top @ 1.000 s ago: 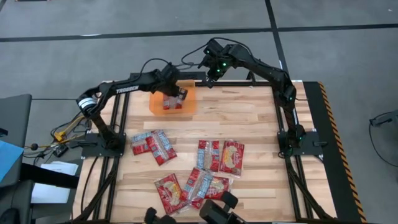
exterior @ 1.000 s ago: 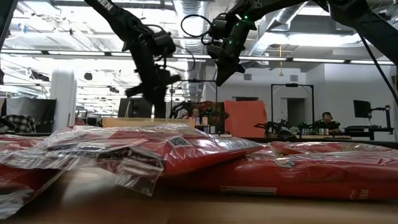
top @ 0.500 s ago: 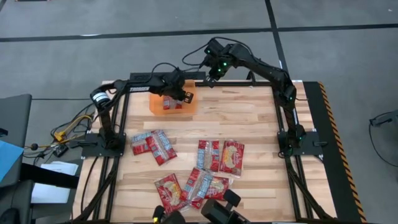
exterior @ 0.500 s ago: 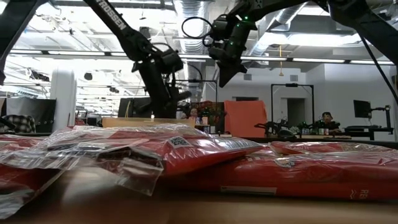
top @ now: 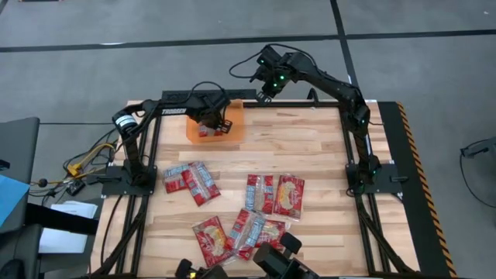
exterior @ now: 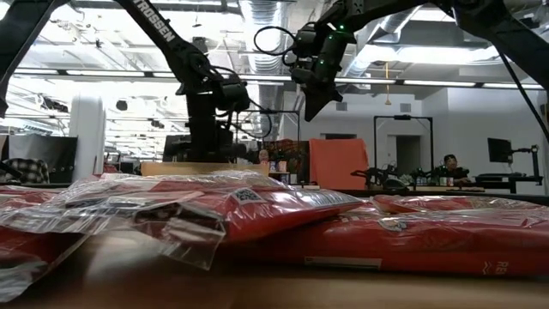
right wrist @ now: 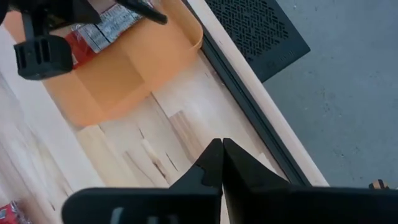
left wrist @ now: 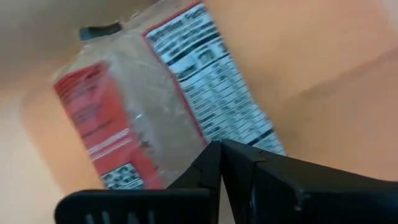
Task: Sort popcorn bags into baskets
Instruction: Put the popcorn bag into the orange bin
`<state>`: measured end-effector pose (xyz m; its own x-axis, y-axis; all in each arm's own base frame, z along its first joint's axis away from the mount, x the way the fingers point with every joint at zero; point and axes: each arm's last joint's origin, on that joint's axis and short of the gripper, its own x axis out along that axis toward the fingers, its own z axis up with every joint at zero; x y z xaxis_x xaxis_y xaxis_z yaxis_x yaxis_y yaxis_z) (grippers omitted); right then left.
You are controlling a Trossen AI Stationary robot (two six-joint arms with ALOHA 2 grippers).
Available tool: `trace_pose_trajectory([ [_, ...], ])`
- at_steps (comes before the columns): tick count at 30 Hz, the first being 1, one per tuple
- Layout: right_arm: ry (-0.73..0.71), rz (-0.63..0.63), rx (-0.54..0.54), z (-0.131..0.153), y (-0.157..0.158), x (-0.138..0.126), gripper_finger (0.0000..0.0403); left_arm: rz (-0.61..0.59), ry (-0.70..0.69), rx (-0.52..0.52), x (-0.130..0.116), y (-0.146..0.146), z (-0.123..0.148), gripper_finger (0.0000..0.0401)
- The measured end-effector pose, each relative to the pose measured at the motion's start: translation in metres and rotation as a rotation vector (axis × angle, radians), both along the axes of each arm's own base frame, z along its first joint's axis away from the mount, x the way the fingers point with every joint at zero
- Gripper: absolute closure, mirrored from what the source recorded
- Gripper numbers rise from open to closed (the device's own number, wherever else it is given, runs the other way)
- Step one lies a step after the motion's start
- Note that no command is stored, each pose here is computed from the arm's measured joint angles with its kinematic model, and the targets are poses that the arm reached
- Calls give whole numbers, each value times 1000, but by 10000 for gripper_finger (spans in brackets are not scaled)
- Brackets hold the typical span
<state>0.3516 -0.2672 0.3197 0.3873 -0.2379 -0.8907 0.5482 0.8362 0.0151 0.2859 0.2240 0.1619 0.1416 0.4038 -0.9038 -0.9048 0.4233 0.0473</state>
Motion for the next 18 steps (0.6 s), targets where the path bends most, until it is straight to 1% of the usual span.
trace_pose_trajectory([
  [4,-5,4,-5,0,0,1,395,36,67,2,-5,-2,-1,401],
  [8,-5,4,-5,0,0,1,389,40,80,5,-8,-4,4,401],
  [13,-3,4,-4,0,0,0,376,47,46,57,-15,-8,29,401],
  [16,-12,6,8,0,1,1,379,44,-29,84,-19,-12,51,401],
  [18,-27,28,40,0,4,2,385,22,-103,89,-22,-16,68,401],
])
